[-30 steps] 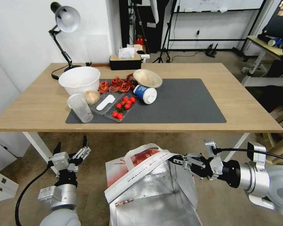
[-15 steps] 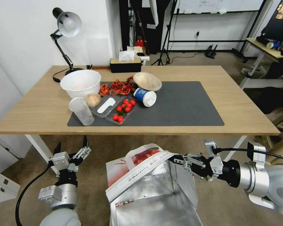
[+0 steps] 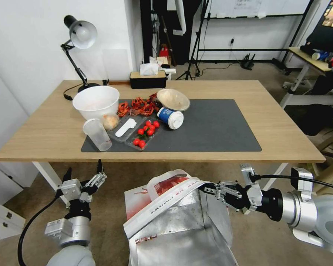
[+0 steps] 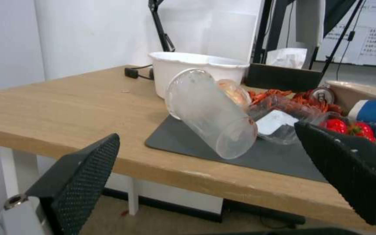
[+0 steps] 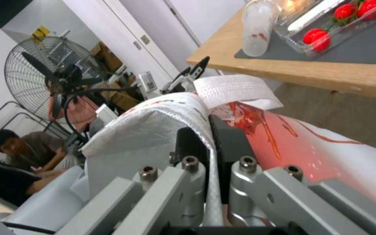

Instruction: Pick up the food delivery bag from the floor and place it on the table.

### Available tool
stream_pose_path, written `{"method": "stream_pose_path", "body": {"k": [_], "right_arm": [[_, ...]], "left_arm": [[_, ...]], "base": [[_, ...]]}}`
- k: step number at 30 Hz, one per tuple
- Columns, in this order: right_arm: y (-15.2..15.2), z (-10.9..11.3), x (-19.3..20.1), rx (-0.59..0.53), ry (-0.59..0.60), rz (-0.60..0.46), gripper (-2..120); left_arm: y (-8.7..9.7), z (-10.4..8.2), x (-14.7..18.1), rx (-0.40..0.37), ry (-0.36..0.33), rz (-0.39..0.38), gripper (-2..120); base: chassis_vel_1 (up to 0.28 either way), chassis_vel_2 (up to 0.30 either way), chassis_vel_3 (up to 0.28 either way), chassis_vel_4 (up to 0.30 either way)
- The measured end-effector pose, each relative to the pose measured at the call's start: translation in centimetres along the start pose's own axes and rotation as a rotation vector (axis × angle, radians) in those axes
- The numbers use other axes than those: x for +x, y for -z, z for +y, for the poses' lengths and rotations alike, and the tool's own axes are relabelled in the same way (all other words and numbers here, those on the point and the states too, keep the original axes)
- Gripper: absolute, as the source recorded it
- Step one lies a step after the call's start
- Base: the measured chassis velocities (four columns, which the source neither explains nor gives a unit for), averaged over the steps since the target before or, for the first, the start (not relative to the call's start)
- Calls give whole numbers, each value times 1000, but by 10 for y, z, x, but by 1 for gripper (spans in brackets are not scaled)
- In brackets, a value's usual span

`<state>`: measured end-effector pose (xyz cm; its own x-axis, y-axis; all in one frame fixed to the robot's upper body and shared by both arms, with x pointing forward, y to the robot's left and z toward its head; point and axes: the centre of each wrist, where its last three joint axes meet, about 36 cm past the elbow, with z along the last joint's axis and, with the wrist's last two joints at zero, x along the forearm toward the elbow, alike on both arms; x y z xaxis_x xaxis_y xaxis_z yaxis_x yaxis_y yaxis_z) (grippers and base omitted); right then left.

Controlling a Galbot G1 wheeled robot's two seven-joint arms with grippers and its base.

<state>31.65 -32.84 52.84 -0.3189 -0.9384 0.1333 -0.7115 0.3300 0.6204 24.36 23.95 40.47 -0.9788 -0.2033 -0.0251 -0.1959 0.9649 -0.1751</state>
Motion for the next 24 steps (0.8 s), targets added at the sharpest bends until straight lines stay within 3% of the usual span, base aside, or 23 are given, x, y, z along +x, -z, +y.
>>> {"method": "stream_pose_path", "body": {"k": [24], "right_arm": [[0, -7, 5, 1, -10, -3, 0]], "left_arm": [[0, 1, -2, -2, 14, -11, 100]], "base": [[0, 0, 0, 0]]}}
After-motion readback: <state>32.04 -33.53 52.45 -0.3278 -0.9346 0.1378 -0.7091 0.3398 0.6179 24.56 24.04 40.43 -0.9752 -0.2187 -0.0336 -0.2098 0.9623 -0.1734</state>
